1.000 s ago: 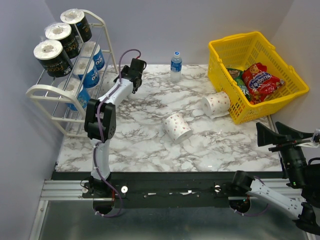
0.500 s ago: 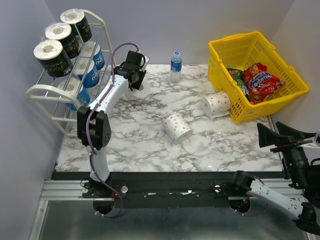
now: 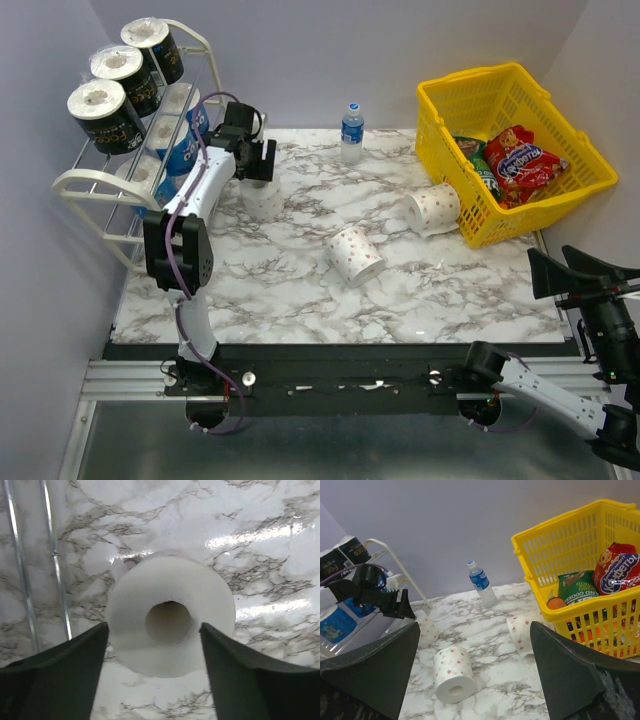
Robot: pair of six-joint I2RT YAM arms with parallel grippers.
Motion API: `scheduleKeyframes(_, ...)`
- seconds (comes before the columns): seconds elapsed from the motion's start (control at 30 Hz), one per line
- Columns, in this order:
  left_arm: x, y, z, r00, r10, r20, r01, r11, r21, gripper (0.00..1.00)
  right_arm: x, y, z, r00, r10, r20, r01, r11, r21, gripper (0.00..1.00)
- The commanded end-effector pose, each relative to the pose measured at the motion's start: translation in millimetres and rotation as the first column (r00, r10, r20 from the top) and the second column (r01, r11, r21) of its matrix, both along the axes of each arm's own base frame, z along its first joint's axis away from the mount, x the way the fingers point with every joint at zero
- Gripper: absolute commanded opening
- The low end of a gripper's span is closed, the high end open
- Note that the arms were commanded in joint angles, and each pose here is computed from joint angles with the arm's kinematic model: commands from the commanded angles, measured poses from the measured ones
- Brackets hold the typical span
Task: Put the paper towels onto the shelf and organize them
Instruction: Place the paper towel at the center of the board, then pick up the paper towel from the center of the board.
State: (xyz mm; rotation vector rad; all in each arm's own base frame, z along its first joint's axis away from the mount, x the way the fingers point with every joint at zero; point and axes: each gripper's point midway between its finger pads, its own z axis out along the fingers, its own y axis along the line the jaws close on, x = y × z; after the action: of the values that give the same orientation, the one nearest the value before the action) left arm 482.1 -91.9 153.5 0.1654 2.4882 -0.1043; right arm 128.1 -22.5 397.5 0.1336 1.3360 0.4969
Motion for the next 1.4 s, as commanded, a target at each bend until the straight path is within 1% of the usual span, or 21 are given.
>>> scheduleKeyframes(0.0, 7.5, 2.9, 42.9, 0.994, 0.002, 0.105, -0.009, 0.998, 0.060, 0.99, -2.5, 4.9, -4.6, 0.999, 0.040, -0.020, -0.040, 0.999, -0.009, 1.00)
scheduleKeyframes(0.03, 7.2, 0.2, 49.5, 0.992, -0.022, 0.126, 0.010, 0.996, 0.091, 0.99, -2.5, 5.0, -4.8, 0.999, 0.039, -0.023, -0.039, 0.999, -0.009, 1.00)
scheduleKeyframes(0.07, 5.1, 7.9, 57.7, 0.987, -0.053, 0.154, 0.022, 0.980, 0.197, 0.99, -2.5, 6.0, -4.8, 0.999, 0.044, -0.022, -0.044, 0.999, -0.008, 1.00)
scheduleKeyframes(0.1, -2.0, -13.6, 58.7, 0.977, -0.143, 0.156, 0.098, 0.959, 0.265, 0.99, -1.9, 7.3, -5.3, 0.999, 0.045, -0.024, -0.045, 0.999, -0.012, 1.00)
scheduleKeyframes(0.13, -1.2, -21.9, 64.0, 0.963, -0.191, 0.189, 0.124, 0.939, 0.321, 0.99, -1.6, 8.1, -5.6, 0.999, 0.045, -0.028, -0.045, 0.999, -0.011, 1.00)
scheduleKeyframes(0.17, -10.0, -23.0, 55.6, 0.960, -0.220, 0.173, 0.140, 0.913, 0.384, 0.99, -1.5, 10.1, -5.5, 0.998, 0.053, -0.029, -0.053, 0.999, -0.012, 1.00)
scheduleKeyframes(0.2, -14.7, -34.7, 55.3, 0.947, -0.273, 0.171, 0.172, 0.878, 0.447, 0.99, -1.4, 11.1, -5.0, 0.998, 0.056, -0.029, -0.057, 0.998, -0.011, 1.00)
scheduleKeyframes(0.23, -13.9, -38.2, 54.0, 0.943, -0.280, 0.182, 0.172, 0.874, 0.454, 0.98, -1.5, 11.9, -4.6, 0.998, 0.059, -0.029, -0.059, 0.998, -0.005, 1.00)
scheduleKeyframes(0.3, -15.7, -36.6, 43.6, 0.950, -0.269, 0.159, 0.166, 0.867, 0.470, 0.93, -1.3, 13.0, -4.4, 0.998, 0.062, -0.028, -0.062, 0.998, -0.006, 1.00)
scheduleKeyframes(0.4, -14.3, -36.1, 31.1, 0.953, -0.267, 0.142, 0.168, 0.858, 0.486, 0.92, -1.5, 13.2, -3.4, 0.998, 0.065, -0.028, -0.065, 0.998, -0.006, 1.00)
scheduleKeyframes(0.57, -3.2, -33.6, 13.4, 0.942, -0.301, 0.147, 0.173, 0.813, 0.556, 0.88, -2.1, 9.3, -1.6, 0.998, 0.052, -0.027, -0.052, 0.999, -0.004, 1.00)
scheduleKeyframes(0.73, 1.2, -40.9, -3.3, 0.939, -0.318, 0.131, 0.202, 0.817, 0.540, 0.84, -1.5, 8.5, -0.2, 0.999, 0.045, -0.024, -0.046, 0.999, -0.010, 1.00)
scheduleKeyframes(0.87, 0.2, -39.9, -16.6, 0.948, -0.296, 0.114, 0.193, 0.823, 0.535, 0.81, -0.6, 8.0, -0.4, 0.999, 0.039, -0.024, -0.040, 0.999, -0.017, 1.00)
scheduleKeyframes(0.97, 1.1, -37.7, -28.1, 0.955, -0.284, 0.086, 0.193, 0.815, 0.547, 0.79, -0.5, 7.4, 0.1, 0.999, 0.035, -0.022, -0.036, 0.999, -0.018, 1.00)
scheduleKeyframes(1.1, 0.1, -33.4, -32.3, 0.965, -0.250, 0.072, 0.169, 0.814, 0.556, 0.73, 0.3, 6.7, -0.5, 0.999, 0.028, -0.023, -0.029, 0.999, -0.023, 1.00)
scheduleKeyframes(1.27, 1.3, -30.1, -34.3, 0.967, -0.243, 0.073, 0.159, 0.804, 0.573, 0.69, 0.6, 8.2, -1.3, 0.999, 0.032, -0.021, -0.033, 0.999, -0.024, 1.00)
scheduleKeyframes(1.37, 3.3, -26.2, -32.8, 0.968, -0.239, 0.078, 0.148, 0.792, 0.592, 0.59, 0.9, 7.4, -2.6, 0.999, 0.027, -0.022, -0.028, 0.999, -0.026, 1.00)
